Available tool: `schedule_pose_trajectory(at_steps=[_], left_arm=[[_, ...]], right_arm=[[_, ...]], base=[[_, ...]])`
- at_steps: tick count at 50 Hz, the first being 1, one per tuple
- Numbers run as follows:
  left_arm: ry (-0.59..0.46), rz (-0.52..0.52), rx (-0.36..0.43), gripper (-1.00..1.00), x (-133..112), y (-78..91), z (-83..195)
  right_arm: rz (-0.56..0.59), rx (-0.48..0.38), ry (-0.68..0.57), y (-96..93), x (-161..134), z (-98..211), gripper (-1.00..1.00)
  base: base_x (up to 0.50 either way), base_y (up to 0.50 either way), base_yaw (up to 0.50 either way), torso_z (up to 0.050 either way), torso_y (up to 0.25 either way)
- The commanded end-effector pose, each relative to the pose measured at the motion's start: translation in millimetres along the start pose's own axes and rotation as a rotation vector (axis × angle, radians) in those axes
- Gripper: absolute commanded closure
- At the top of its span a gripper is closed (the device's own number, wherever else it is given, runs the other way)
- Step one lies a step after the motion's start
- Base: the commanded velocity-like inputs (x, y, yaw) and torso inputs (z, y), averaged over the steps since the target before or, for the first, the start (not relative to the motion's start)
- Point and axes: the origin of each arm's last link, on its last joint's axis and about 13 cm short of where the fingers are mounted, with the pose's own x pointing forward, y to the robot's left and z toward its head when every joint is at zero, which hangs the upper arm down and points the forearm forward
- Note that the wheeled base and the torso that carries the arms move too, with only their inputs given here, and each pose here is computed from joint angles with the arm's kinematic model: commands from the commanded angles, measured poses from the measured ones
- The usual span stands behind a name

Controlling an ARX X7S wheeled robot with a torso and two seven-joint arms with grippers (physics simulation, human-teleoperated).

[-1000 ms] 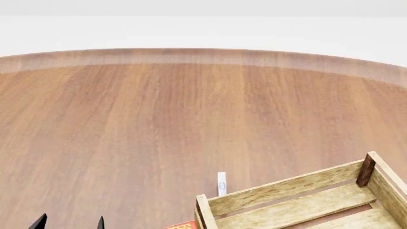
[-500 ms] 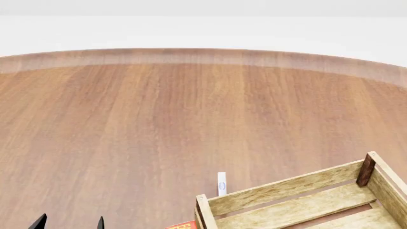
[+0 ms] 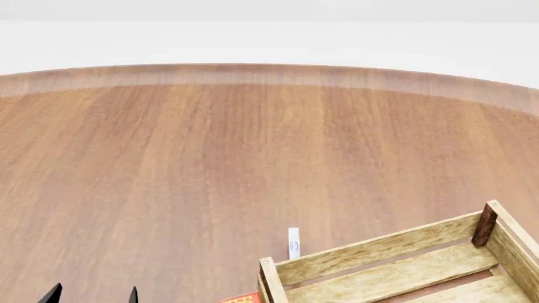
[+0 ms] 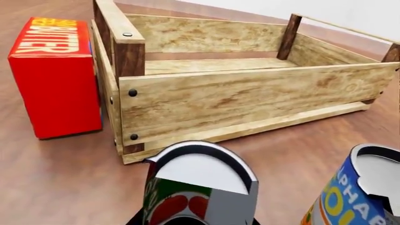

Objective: Pick up the tomato sauce, and put it in the wooden tray.

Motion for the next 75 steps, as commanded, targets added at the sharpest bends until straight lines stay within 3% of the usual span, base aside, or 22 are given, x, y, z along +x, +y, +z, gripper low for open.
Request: schedule_pose_trajectory(at_steps=[1, 9, 14, 19, 32, 60, 75], left_arm=[[0.0, 0.0, 0.0, -1.0, 0.0, 0.0, 0.0], [0.0, 0.0, 0.0, -1.0, 0.0, 0.0, 0.0], [0.0, 0.0, 0.0, -1.0, 0.0, 0.0, 0.0], [0.0, 0.0, 0.0, -1.0, 0.0, 0.0, 0.0], [0.0, -0.001, 0.0, -1.0, 0.0, 0.0, 0.0], [0.005, -0.004, 0.002, -1.0, 0.5, 0.1, -0.5], [0.005, -0.003, 0.002, -1.0, 0.5, -0.3, 0.3]], right_arm=[[-0.004, -0.01, -0.058, -1.9, -6.7, 5.7, 1.0], [-0.012, 0.021, -0.249, -9.4, -33.6, 31.1, 1.0], [-0.004, 0.043, -0.274, -11.6, -40.1, 37.3, 1.0], [0.009, -0.003, -0.37, -11.0, -51.5, 41.1, 1.0], [0.006, 0.001, -0.429, -13.5, -55.8, 55.2, 1.0], [-0.104, 0.021, -0.462, -27.1, 9.8, 122.0, 1.0], [-0.168, 0.003, -0.405, -28.4, 60.0, 145.9, 1.0]], base=[[0.0, 0.0, 0.0, 0.0, 0.0], [0.0, 0.0, 0.0, 0.0, 0.0], [0.0, 0.0, 0.0, 0.0, 0.0], [0.0, 0.0, 0.0, 0.0, 0.0], [0.0, 0.0, 0.0, 0.0, 0.0], [0.0, 0.0, 0.0, 0.0, 0.0], [0.0, 0.0, 0.0, 0.0, 0.0]])
